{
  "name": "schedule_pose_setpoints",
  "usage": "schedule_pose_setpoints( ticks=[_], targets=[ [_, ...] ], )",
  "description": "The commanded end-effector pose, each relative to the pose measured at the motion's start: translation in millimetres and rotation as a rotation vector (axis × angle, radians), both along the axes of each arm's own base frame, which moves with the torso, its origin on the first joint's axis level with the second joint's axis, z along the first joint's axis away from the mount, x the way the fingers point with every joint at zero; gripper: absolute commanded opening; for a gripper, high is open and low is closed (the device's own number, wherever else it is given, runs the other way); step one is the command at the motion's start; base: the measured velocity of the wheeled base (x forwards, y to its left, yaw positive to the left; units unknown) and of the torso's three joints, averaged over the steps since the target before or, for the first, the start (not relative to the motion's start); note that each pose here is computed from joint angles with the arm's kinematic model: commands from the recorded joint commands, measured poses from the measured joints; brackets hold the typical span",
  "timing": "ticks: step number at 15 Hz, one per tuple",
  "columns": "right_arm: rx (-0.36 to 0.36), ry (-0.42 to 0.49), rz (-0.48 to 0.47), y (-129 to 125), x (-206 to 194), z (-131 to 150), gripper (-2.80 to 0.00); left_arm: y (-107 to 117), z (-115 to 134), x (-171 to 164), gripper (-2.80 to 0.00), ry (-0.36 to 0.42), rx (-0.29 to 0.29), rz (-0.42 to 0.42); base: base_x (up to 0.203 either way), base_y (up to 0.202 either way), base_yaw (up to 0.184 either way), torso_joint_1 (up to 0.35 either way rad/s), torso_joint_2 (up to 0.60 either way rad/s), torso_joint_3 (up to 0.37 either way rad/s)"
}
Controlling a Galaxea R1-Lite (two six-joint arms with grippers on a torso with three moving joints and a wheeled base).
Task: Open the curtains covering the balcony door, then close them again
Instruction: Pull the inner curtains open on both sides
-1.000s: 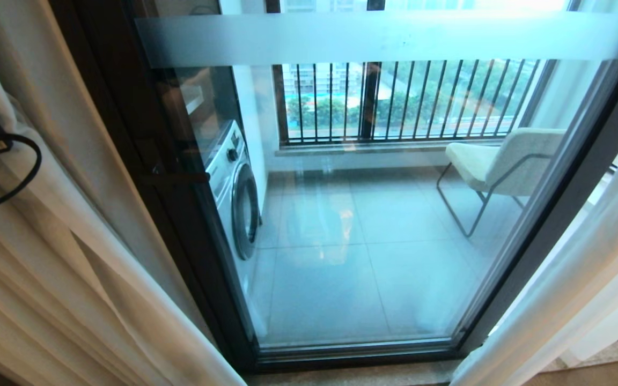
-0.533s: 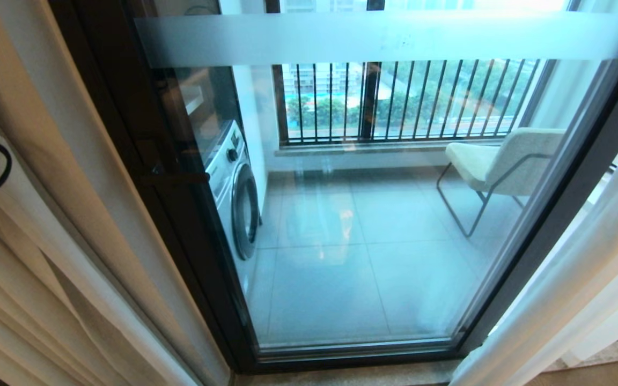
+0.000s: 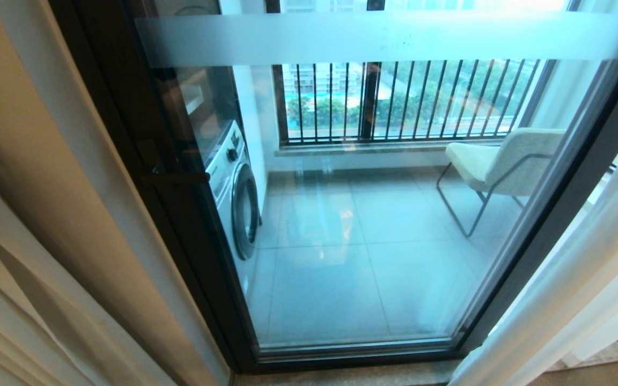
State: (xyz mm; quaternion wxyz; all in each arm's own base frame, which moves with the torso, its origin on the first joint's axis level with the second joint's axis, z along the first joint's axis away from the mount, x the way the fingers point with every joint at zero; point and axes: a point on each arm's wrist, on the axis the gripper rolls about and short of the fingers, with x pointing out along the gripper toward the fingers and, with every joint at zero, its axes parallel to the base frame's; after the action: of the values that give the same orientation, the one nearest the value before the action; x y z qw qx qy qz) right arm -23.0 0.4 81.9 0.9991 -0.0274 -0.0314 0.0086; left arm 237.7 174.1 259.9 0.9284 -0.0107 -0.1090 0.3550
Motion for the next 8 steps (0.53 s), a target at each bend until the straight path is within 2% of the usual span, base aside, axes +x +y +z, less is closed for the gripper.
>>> schedule_pose_setpoints(
  ticks=[1, 8],
  targets=[
    [-0.001, 0.001, 0.001, 0.0, 0.1, 0.1, -2.8, 16.7, -4.9, 1.3, -2.8, 0.004, -0.003, 0.041, 0.0, 0.0, 0.0, 0.0, 0.0, 0.0],
    [-0.001, 0.001, -0.001, 0.0, 0.1, 0.1, -2.8, 58.0, -14.5, 9.0, -2.8, 0.002, -0.002, 0.123, 0.0, 0.0, 0.0, 0.0, 0.0, 0.0]
  ],
)
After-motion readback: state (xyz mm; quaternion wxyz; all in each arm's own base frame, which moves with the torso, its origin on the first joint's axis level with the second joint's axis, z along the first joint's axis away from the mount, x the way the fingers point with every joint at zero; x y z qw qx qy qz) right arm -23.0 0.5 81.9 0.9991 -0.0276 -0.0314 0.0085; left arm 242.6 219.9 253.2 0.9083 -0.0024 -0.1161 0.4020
